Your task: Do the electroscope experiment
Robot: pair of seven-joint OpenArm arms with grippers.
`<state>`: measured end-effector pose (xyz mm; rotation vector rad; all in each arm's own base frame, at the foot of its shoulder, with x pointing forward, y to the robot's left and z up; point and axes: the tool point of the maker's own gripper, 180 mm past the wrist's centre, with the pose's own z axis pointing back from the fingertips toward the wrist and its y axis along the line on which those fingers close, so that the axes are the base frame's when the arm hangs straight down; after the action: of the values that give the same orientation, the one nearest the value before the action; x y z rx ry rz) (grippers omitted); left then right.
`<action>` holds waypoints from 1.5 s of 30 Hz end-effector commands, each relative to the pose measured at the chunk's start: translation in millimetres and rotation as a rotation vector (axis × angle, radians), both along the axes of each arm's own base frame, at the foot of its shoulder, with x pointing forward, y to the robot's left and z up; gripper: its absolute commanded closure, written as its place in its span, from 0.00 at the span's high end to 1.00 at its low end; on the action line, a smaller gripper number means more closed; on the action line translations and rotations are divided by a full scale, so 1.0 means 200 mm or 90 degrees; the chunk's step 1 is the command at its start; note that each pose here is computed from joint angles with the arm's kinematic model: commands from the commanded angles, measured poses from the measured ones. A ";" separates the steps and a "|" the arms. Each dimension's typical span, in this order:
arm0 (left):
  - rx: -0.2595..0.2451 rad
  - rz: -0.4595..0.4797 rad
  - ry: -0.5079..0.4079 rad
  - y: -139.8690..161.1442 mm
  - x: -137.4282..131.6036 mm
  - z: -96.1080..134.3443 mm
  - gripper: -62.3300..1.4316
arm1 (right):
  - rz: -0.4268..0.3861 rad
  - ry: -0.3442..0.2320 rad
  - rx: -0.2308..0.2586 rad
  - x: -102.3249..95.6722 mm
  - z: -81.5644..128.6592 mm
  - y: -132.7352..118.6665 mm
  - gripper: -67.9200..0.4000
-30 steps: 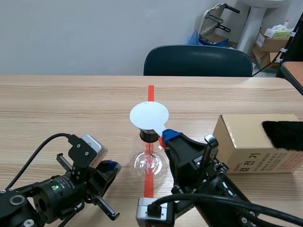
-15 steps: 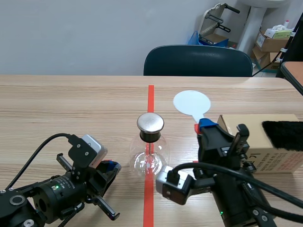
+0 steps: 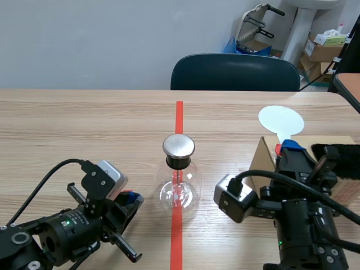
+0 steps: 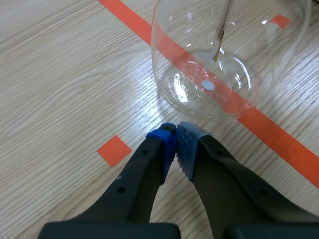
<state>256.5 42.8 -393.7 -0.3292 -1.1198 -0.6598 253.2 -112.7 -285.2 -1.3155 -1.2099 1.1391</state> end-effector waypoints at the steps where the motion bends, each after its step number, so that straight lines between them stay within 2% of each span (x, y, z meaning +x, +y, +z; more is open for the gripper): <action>1: -0.013 -0.004 -0.010 -0.03 0.01 0.03 0.09 | 0.000 -0.022 0.004 0.02 0.05 0.00 0.02; 5: -0.011 -0.004 -0.007 -0.03 0.01 0.03 0.09 | 0.007 -0.022 0.004 0.02 0.05 0.01 0.02; 9: -0.011 -0.004 -0.007 -0.03 0.01 0.03 0.09 | 0.052 -0.021 -0.001 0.02 0.05 0.07 0.02; 16: -0.011 -0.004 -0.007 -0.03 0.01 0.03 0.09 | 0.163 -0.018 -0.012 0.00 0.04 0.23 0.02; 25: -0.011 -0.004 -0.008 -0.03 0.01 0.03 0.09 | 0.317 -0.015 -0.027 -0.06 0.03 0.44 0.02; 33: -0.011 -0.004 -0.008 -0.03 0.01 0.03 0.09 | 0.418 -0.012 -0.037 -0.13 0.02 0.56 0.02; 37: -0.011 -0.004 -0.008 -0.03 0.01 0.03 0.09 | 0.443 -0.011 -0.040 -0.15 0.02 0.59 0.02; 45: -0.011 -0.004 -0.008 -0.03 0.01 0.03 0.09 | 0.444 -0.011 -0.040 -0.15 0.02 0.59 0.02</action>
<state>255.8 43.7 -396.1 -0.3238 -1.1056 -0.6613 218.2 6.3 -291.2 -0.9294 -1.6980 1.6771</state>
